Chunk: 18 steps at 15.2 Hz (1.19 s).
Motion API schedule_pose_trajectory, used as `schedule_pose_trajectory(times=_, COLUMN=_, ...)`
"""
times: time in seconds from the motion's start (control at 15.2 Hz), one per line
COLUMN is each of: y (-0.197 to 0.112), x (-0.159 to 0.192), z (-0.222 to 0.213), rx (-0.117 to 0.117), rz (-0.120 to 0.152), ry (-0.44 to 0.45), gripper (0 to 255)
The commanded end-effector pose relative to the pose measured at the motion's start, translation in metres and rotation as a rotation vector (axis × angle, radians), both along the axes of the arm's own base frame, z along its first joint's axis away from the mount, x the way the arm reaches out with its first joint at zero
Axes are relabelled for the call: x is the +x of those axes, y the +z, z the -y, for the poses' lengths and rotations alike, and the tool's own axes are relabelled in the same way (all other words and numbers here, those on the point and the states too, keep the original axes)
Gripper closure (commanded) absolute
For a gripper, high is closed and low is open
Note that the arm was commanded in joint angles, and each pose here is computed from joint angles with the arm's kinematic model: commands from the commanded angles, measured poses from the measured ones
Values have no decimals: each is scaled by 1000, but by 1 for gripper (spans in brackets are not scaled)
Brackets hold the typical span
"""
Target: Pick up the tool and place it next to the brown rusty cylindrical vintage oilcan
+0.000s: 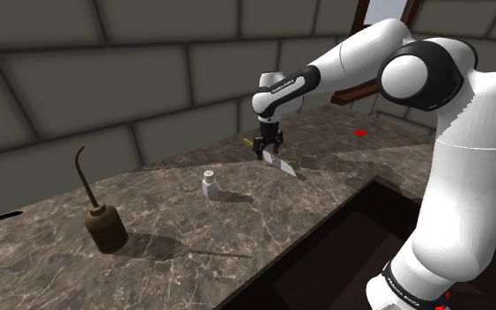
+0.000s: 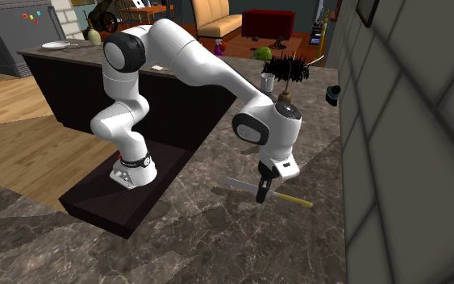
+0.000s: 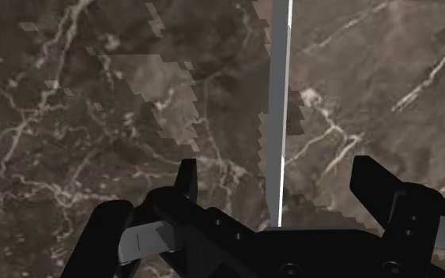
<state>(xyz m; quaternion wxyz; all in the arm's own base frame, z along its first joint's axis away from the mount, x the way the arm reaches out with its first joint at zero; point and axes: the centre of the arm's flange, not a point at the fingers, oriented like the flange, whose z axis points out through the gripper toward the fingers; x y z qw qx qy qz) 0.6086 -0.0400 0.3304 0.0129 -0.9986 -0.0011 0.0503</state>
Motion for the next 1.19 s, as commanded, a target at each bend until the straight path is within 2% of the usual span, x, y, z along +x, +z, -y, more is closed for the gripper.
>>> schedule_pose_trajectory(times=0.0, y=-3, x=-1, z=0, rx=0, rz=1, ry=0, gripper=0)
schedule_pose_trajectory(times=0.33, y=-2, x=-1, z=0, rx=0, rz=0, ry=0, gripper=0)
schedule_pose_trajectory(times=0.4, y=-2, x=-1, z=0, rx=0, rz=0, ry=0, gripper=255)
schedule_pose_trajectory(times=0.99, y=-3, x=-1, z=0, rx=0, rz=1, ry=0, gripper=255)
schedule_pose_trajectory(times=1.12, y=8, x=-1, z=0, rx=0, rz=1, ry=0, gripper=255)
